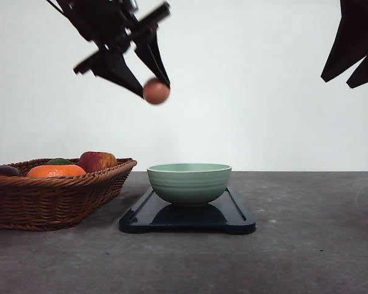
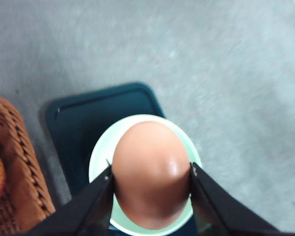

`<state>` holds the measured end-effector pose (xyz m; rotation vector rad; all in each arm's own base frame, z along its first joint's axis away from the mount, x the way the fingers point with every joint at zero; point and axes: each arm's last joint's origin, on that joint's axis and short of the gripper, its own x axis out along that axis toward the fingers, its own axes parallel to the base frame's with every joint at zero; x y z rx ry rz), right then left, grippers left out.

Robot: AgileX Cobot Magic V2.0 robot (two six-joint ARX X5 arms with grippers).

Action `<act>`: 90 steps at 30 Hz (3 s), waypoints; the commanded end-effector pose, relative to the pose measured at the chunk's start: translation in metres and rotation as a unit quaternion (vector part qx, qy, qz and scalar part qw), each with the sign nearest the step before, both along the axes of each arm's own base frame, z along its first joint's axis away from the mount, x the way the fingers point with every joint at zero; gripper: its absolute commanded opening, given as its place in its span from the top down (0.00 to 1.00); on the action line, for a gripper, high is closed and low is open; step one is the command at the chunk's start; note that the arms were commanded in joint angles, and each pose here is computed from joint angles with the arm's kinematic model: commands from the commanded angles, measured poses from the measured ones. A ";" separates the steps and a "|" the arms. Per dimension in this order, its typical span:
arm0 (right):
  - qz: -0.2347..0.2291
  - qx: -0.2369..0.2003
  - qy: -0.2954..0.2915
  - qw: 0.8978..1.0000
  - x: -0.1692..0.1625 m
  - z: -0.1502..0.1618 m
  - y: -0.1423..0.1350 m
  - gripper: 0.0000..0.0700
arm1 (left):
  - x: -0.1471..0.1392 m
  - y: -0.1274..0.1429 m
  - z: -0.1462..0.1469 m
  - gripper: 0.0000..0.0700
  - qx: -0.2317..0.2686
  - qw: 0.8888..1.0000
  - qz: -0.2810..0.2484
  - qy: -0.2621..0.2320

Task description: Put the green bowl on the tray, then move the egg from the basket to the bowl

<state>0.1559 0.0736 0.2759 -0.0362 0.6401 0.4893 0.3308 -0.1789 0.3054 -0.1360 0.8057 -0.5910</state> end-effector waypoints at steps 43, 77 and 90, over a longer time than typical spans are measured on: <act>0.000 -0.006 0.025 1.000 -0.001 -0.004 0.000 0.59 | 0.041 -0.071 -0.104 0.73 0.062 0.996 -0.028 0.063; 0.000 -0.006 0.025 1.000 -0.001 -0.004 0.000 0.59 | 0.040 -0.078 -0.118 0.55 0.077 0.994 -0.030 0.073; 0.000 -0.007 0.029 1.000 -0.002 -0.004 0.000 0.59 | 0.038 -0.077 -0.075 0.38 0.084 0.993 -0.031 0.083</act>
